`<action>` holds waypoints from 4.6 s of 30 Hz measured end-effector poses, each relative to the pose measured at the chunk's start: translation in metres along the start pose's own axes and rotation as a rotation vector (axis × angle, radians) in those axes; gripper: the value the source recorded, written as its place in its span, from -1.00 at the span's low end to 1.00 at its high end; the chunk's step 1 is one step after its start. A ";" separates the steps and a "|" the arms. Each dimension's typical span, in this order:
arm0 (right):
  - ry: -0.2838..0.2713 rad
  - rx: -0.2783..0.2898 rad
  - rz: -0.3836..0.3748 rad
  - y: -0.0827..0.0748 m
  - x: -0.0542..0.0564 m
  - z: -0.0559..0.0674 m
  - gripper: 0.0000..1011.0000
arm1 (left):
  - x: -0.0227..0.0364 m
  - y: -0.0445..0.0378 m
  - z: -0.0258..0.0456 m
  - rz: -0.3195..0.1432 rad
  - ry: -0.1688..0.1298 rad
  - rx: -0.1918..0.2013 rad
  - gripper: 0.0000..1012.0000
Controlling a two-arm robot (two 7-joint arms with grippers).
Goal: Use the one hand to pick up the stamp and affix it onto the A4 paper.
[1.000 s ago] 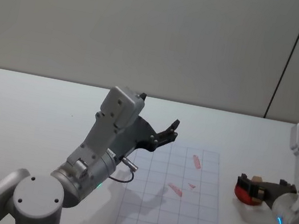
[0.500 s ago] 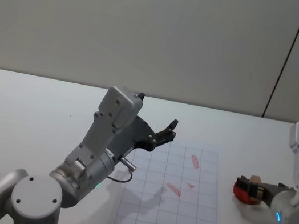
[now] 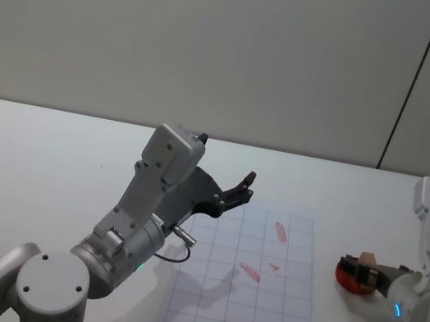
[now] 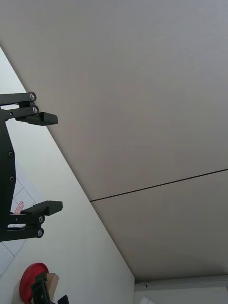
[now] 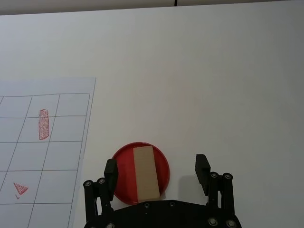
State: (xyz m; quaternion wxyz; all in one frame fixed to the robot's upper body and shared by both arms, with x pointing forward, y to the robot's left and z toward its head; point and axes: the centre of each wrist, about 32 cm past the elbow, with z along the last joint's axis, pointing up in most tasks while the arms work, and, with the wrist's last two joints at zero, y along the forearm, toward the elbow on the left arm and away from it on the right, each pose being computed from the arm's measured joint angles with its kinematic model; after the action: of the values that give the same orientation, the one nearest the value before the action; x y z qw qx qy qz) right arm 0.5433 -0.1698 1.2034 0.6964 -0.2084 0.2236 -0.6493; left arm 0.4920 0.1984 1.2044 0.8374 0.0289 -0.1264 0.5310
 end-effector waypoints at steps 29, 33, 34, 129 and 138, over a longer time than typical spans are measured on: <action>-0.003 -0.012 -0.007 0.006 0.001 -0.001 0.19 | 0.0000 0.0000 0.0000 0.000 0.000 0.000 0.98; -0.003 -0.012 -0.007 0.006 0.001 -0.001 -0.04 | 0.0000 0.0000 0.0000 0.000 0.000 0.000 0.98; -0.003 -0.012 -0.007 0.006 0.001 -0.001 -0.08 | 0.0000 0.0000 0.0000 0.000 0.000 0.000 0.98; -0.014 0.106 0.071 -0.005 0.005 -0.002 -0.56 | 0.0000 0.0000 0.0000 0.000 0.000 0.000 0.98; -0.071 0.201 0.151 -0.013 0.012 -0.003 -0.56 | 0.0000 0.0000 0.0000 0.000 0.000 0.000 0.98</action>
State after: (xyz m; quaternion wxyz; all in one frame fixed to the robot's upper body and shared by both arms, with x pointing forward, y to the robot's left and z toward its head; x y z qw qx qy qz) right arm 0.5316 -0.1829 1.2081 0.7681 -0.1429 0.1473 -0.6065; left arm 0.4920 0.1984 1.2044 0.8373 0.0289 -0.1265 0.5311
